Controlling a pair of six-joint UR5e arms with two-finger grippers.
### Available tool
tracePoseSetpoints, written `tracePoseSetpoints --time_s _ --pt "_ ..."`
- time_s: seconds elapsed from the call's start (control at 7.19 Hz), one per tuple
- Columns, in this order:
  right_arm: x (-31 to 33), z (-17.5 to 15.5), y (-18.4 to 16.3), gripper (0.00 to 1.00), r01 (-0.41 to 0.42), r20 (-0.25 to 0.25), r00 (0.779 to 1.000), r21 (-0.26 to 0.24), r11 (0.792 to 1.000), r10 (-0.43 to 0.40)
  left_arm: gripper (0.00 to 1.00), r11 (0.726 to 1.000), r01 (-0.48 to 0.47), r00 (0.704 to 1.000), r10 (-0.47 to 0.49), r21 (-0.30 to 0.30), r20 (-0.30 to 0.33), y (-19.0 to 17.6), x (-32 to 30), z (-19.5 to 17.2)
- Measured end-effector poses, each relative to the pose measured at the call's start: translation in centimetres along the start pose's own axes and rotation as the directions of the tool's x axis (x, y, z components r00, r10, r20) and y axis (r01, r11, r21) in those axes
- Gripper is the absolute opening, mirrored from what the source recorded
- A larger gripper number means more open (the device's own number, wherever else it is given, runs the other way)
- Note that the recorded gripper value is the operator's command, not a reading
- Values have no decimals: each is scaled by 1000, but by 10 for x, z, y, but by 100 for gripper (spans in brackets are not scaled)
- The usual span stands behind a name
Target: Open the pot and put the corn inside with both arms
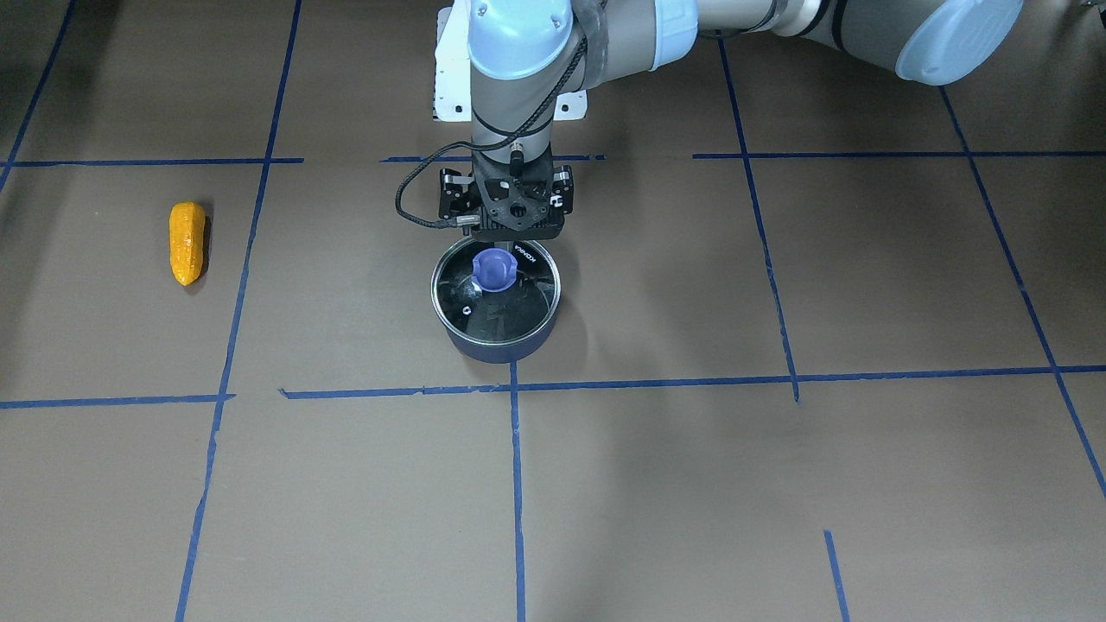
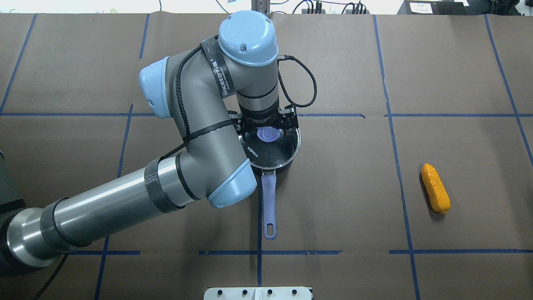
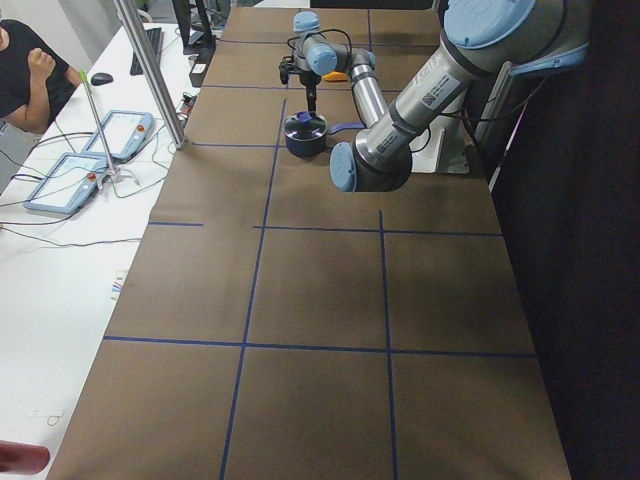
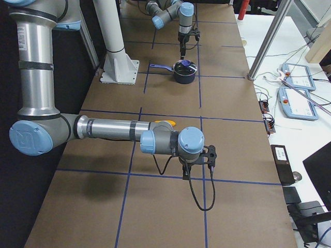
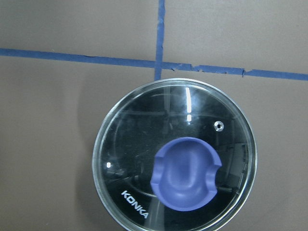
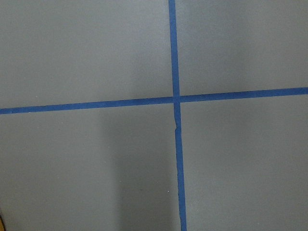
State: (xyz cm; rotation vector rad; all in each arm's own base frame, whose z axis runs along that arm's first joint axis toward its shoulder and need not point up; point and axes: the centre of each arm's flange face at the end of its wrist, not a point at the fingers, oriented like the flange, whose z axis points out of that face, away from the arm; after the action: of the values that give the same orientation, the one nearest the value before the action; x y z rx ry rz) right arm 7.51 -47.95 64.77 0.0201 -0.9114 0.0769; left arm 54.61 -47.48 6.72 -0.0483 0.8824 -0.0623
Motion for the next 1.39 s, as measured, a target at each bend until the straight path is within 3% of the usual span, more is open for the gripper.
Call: tracePoseSetpoints --time_s 1.25,1.39 --pt "1 1 0 100 0 0 1000 -2 1000 0 100 1000 7 1000 -7 20 -4 -27 5 49" --pt "1 1 0 100 0 -1 1000 -2 1000 0 84 1000 6 1000 -6 18 -2 -26 5 52"
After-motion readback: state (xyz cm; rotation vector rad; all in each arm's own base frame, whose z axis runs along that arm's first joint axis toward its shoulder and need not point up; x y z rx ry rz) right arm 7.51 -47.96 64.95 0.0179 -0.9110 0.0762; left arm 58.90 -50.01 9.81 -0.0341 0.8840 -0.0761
